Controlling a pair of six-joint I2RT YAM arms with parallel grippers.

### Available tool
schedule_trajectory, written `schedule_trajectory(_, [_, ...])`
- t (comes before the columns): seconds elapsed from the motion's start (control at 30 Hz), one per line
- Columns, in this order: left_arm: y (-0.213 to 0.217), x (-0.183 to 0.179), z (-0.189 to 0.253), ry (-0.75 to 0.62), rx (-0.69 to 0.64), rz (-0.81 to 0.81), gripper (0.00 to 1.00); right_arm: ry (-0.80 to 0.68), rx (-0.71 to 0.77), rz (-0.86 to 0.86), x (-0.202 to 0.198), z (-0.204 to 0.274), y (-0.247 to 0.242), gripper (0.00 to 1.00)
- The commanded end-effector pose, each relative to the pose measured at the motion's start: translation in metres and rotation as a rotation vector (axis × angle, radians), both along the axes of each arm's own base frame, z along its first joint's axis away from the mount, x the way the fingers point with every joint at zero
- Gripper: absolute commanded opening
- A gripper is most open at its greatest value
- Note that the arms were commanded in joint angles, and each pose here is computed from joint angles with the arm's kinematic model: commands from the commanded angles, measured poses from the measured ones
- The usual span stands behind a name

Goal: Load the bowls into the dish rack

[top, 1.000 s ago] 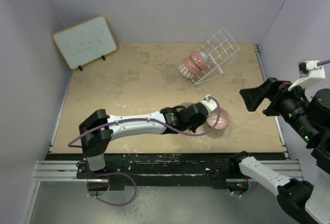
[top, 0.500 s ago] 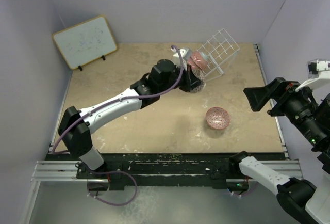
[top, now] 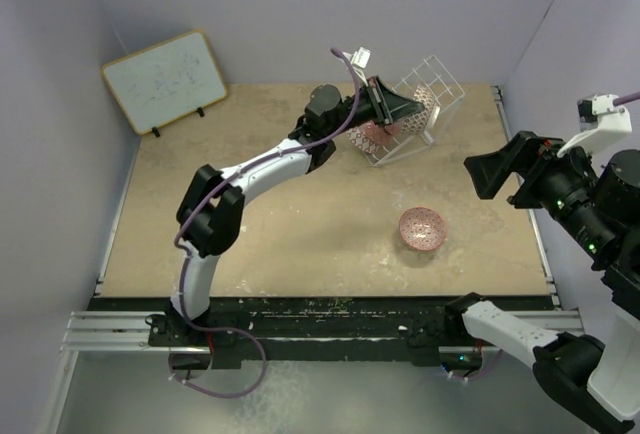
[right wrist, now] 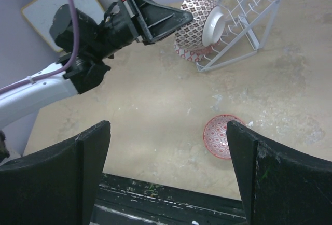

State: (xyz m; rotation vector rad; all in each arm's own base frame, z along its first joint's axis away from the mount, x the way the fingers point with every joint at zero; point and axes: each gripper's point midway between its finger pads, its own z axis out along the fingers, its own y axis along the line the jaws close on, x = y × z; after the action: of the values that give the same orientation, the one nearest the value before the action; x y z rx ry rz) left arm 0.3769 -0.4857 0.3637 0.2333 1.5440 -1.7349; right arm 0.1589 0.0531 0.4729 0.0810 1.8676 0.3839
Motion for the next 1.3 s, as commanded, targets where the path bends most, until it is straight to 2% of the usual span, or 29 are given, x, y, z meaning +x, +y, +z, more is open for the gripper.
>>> schedule_trajectory(0.0, [0.011, 0.009, 0.064, -0.071, -0.284, -0.049, 0.00, -0.019, -0.018, -0.006, 0.006, 0.007, -0.001, 0.95])
schedule_trajectory(0.13, [0.006, 0.035, 0.060, -0.016, -0.393, -0.047, 0.00, -0.022, -0.034, -0.012, 0.009, 0.009, -0.002, 0.95])
schedule_trajectory(0.33, [0.016, 0.075, 0.054, 0.037, -0.449, 0.047, 0.00, -0.007, -0.051, -0.021, 0.013, 0.004, -0.002, 0.95])
schedule_trajectory(0.63, [0.040, 0.117, 0.007, 0.212, -0.563, 0.130, 0.00, 0.012, -0.074, -0.023, 0.019, -0.001, -0.001, 0.95])
schedule_trajectory(1.27, [0.055, 0.138, -0.014, 0.354, -0.713, 0.232, 0.00, 0.021, -0.066, -0.028, 0.018, -0.004, -0.002, 0.95])
